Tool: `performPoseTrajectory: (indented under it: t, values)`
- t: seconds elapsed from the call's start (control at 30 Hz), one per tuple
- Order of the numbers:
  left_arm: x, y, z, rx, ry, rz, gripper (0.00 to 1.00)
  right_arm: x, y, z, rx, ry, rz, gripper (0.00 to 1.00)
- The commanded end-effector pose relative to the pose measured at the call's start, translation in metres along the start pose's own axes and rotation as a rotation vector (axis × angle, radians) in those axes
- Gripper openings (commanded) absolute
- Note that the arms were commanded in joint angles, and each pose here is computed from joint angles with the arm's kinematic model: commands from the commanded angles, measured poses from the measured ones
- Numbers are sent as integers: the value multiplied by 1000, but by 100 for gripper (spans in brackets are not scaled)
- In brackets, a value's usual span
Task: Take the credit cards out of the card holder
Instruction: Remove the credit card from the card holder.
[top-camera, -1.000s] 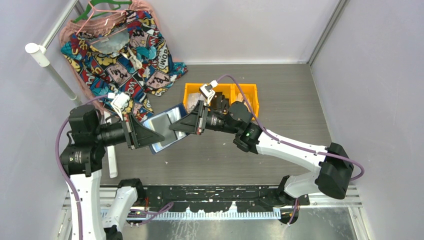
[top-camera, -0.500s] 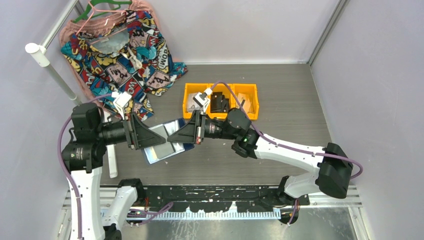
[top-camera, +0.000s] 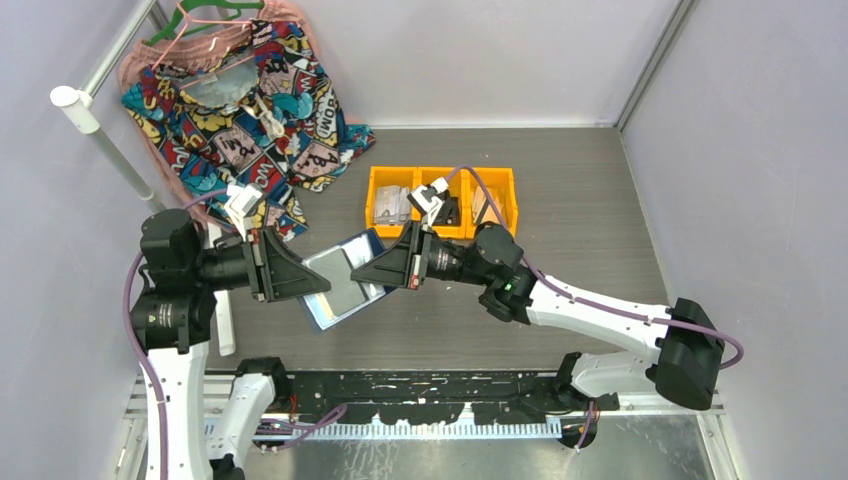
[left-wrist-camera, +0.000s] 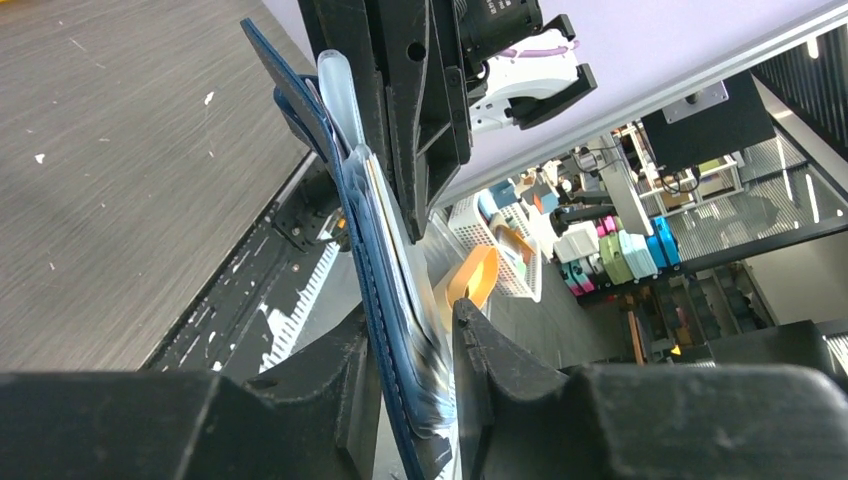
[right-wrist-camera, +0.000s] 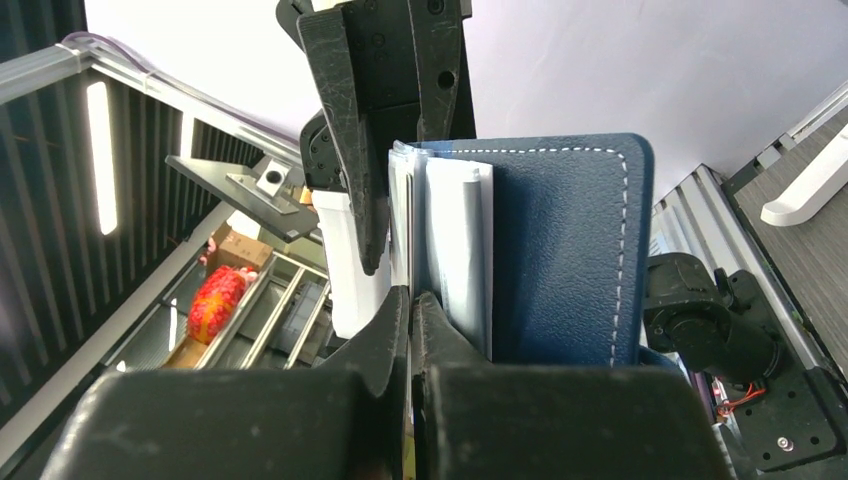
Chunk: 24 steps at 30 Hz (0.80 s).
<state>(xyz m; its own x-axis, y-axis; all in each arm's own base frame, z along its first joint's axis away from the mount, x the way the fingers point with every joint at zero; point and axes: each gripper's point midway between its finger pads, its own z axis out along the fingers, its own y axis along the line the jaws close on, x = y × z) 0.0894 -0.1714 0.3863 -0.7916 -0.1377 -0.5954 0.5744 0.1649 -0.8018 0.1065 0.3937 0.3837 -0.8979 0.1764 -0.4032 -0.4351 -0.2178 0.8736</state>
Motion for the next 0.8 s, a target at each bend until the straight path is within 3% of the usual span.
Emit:
performPoseTrajectory:
  t: [0.0,0.13,0.27,0.4,0.53,0.63,0.77]
  values:
    - [4,-16,-2,57,29,39,30,-20,13,-3,-26,-99,-46,1]
    - [5,-15,-2,48,23,35,26,-25,15,-3,-22,-125,-53,1]
    - [4,-14,-2,39,15,44,11,-22,16,0,-30,-102,-53,3]
    - [4,-13,-2,35,11,60,0,-15,24,7,-64,-37,-32,24]
    - [-1,-12,-1,25,3,66,0,-13,26,11,-73,-13,-22,28]
    - [-1,-12,-1,21,4,68,0,-14,29,9,-74,-20,-30,26]
    - [0,-13,-1,16,1,78,0,-17,32,4,-56,-43,-51,8]
